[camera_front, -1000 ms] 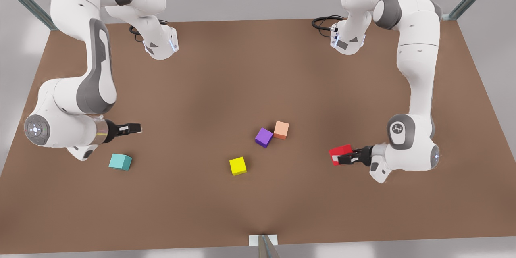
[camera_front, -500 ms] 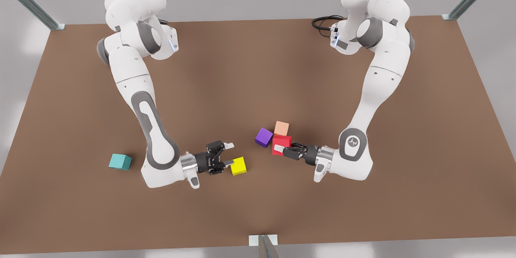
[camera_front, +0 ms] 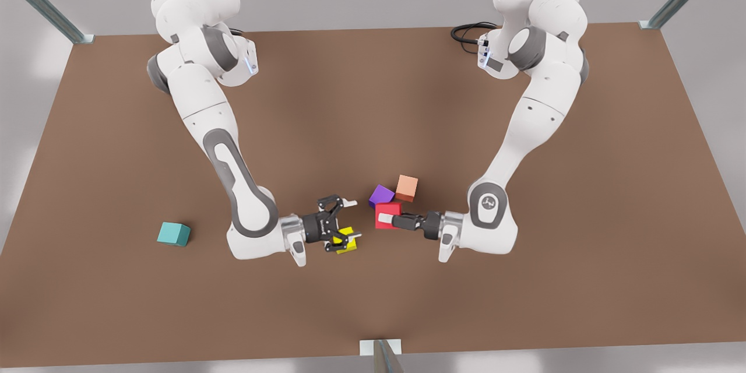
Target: Pick up red wooden cube and pass to hand red wooden cube and place in blue wooden cube
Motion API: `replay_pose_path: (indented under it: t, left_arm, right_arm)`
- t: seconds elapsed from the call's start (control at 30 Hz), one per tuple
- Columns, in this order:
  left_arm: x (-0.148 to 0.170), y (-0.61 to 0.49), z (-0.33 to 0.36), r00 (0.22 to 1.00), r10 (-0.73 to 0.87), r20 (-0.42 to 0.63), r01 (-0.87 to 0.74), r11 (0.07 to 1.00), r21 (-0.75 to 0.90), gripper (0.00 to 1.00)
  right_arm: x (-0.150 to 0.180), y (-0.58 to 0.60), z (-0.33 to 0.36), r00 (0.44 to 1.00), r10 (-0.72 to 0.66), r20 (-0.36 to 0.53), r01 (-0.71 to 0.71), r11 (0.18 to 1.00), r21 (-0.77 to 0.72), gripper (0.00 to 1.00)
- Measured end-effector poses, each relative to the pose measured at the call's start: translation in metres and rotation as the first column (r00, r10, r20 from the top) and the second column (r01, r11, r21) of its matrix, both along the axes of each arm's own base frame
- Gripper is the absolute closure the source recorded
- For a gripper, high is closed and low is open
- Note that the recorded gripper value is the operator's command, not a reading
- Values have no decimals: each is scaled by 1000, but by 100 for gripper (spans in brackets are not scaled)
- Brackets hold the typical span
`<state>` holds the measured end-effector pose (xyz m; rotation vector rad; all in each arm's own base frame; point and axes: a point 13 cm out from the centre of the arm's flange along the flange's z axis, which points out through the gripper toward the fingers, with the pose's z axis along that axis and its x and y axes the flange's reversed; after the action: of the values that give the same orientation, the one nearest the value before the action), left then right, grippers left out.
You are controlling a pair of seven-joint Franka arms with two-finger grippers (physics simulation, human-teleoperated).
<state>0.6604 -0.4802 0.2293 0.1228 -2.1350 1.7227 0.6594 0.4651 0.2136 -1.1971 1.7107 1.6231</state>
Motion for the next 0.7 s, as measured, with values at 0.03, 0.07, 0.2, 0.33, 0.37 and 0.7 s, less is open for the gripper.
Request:
replay_pose_path:
  t: [0.03,0.07,0.2,0.33,0.37,0.7]
  left_arm:
    - [2,-1,1,1000,8,7,-8,1000,-5,44]
    - [3,-2,1,1000,14,12,-14,1000,-11,44]
    - [5,-4,0,999,30,32,-30,999,-21,44]
    - [6,-5,-4,998,37,48,-36,999,-25,44]
    - [6,-5,-4,998,37,51,-36,999,-26,44]
    - [8,-8,-1,996,55,72,-52,997,-48,44]
  right_arm:
    - [3,1,2,1000,-17,2,17,1000,14,0]
    - [7,2,5,999,-33,3,33,999,27,0]
    - [15,7,12,997,-75,5,75,995,63,0]
    - [15,17,17,996,-87,16,85,993,81,0]
    - [14,19,19,996,-86,20,84,993,84,0]
    - [4,38,18,997,-77,31,74,991,110,0]
